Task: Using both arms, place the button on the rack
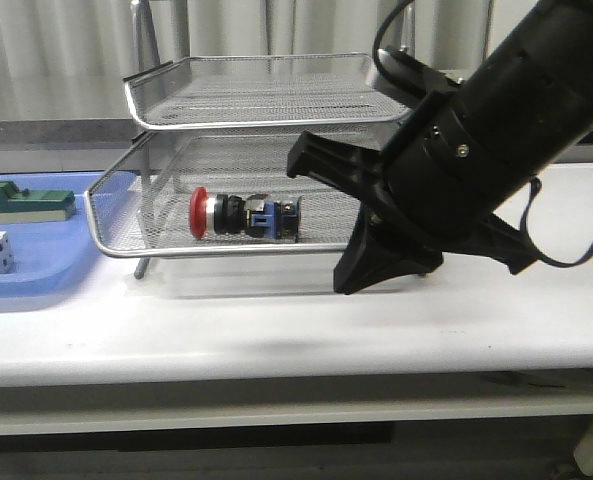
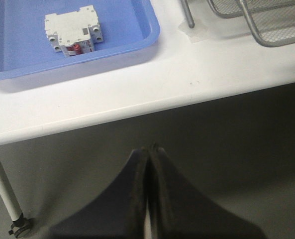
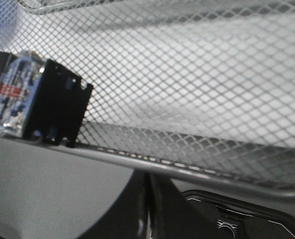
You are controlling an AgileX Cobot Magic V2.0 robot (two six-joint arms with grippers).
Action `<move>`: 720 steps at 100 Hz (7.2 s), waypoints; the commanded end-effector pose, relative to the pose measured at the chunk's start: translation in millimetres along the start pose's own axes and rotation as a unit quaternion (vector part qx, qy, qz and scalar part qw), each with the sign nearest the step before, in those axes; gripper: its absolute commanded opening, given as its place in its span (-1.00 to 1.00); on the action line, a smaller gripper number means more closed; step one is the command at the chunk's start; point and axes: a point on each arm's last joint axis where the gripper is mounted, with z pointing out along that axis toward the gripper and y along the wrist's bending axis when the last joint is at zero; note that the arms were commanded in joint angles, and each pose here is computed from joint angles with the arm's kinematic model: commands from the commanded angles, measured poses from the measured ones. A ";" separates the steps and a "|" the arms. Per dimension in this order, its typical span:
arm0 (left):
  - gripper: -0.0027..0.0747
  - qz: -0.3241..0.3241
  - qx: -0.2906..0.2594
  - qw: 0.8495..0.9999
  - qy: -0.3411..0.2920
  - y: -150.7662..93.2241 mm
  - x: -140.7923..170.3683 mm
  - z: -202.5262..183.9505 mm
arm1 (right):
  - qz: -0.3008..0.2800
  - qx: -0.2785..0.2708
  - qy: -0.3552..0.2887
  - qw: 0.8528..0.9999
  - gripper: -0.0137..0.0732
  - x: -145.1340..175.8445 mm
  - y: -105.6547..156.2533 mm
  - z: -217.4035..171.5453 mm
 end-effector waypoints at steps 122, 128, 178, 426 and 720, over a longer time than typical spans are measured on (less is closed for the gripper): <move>-0.97 -0.009 0.000 0.999 -0.047 0.6 -13.1 -5.5 | -0.049 -0.040 -0.064 0.996 -0.85 -94.8 25.5 15.6; -0.97 -0.009 0.000 0.999 -0.047 0.6 -13.1 -5.5 | -0.052 -0.043 -0.058 0.996 -0.85 -94.0 27.4 11.9; -0.97 -0.009 0.000 0.999 -0.047 0.6 -13.1 -5.5 | -0.152 -0.041 -0.064 0.986 -0.85 -79.4 39.9 -62.2; -0.97 -0.009 0.000 0.999 -0.047 0.6 -13.1 -5.5 | -0.194 0.138 -0.414 0.879 -0.82 111.9 -79.9 -237.9; -0.97 -0.010 -0.005 0.937 -0.350 -0.9 58.3 12.4 | -0.172 0.130 -0.510 0.833 -0.82 162.2 -121.3 -190.1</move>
